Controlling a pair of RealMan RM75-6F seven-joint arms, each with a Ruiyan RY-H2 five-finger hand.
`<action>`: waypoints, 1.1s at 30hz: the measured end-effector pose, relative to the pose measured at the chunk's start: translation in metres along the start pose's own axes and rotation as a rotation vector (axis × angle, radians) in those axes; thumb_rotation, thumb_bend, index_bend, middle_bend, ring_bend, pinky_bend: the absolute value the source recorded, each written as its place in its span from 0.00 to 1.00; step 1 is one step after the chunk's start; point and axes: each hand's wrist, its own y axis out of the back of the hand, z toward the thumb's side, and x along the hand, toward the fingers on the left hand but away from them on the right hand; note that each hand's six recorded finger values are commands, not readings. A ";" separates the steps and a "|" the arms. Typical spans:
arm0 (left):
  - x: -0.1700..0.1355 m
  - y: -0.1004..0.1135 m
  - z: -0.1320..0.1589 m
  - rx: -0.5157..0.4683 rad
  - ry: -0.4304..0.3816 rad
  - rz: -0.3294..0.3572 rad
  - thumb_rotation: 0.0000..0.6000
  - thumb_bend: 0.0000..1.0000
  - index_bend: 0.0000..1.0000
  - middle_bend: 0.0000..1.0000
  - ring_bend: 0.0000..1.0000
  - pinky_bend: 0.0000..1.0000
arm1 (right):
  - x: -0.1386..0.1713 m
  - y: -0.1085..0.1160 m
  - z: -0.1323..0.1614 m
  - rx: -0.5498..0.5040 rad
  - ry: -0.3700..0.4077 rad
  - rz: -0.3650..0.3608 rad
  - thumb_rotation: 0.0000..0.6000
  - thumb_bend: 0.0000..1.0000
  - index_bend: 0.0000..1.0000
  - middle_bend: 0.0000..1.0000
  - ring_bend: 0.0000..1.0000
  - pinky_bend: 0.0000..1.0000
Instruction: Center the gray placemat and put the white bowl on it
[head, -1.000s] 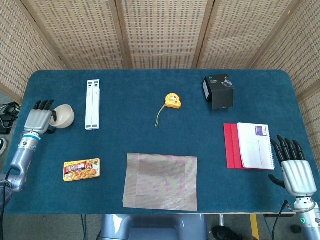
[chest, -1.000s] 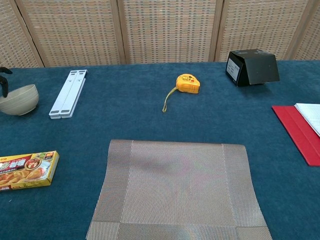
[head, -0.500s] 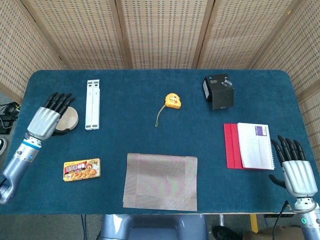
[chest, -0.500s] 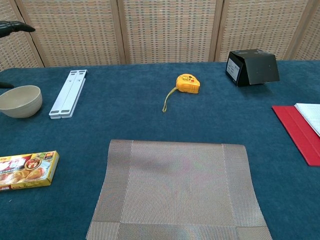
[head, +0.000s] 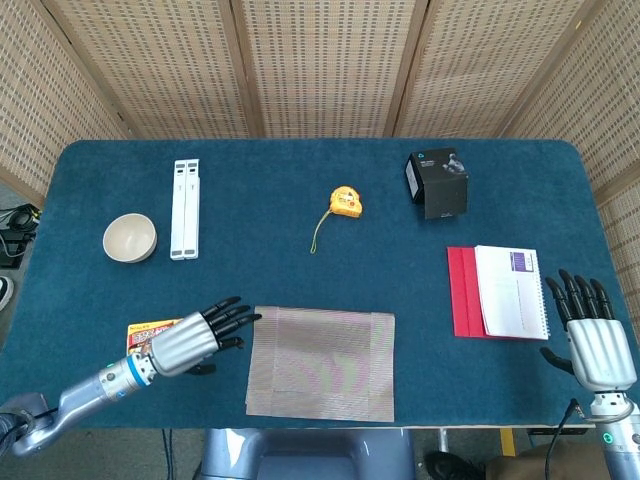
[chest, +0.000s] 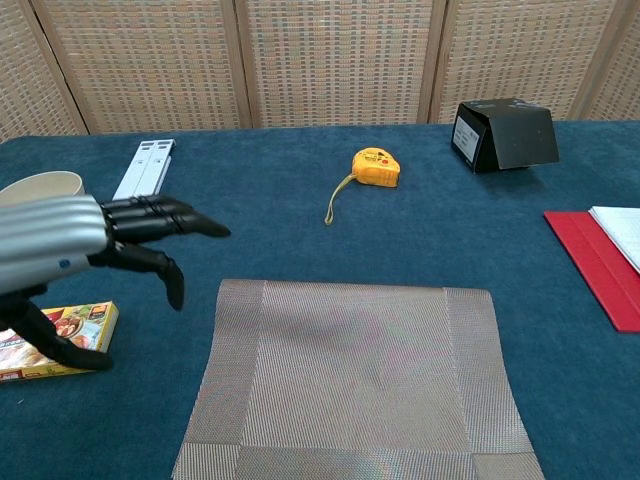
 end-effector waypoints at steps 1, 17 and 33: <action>0.004 -0.004 0.007 -0.006 -0.022 -0.014 1.00 0.00 0.38 0.00 0.00 0.00 | 0.000 0.000 0.000 0.000 -0.001 0.000 1.00 0.00 0.00 0.00 0.00 0.00; 0.033 -0.052 0.061 0.014 -0.176 -0.122 1.00 0.00 0.38 0.00 0.00 0.00 | -0.001 0.001 -0.008 -0.009 -0.022 0.000 1.00 0.00 0.00 0.00 0.00 0.00; 0.030 -0.074 0.064 0.012 -0.203 -0.088 1.00 0.00 0.38 0.00 0.00 0.00 | -0.001 0.002 -0.009 -0.012 -0.022 -0.001 1.00 0.00 0.00 0.00 0.00 0.00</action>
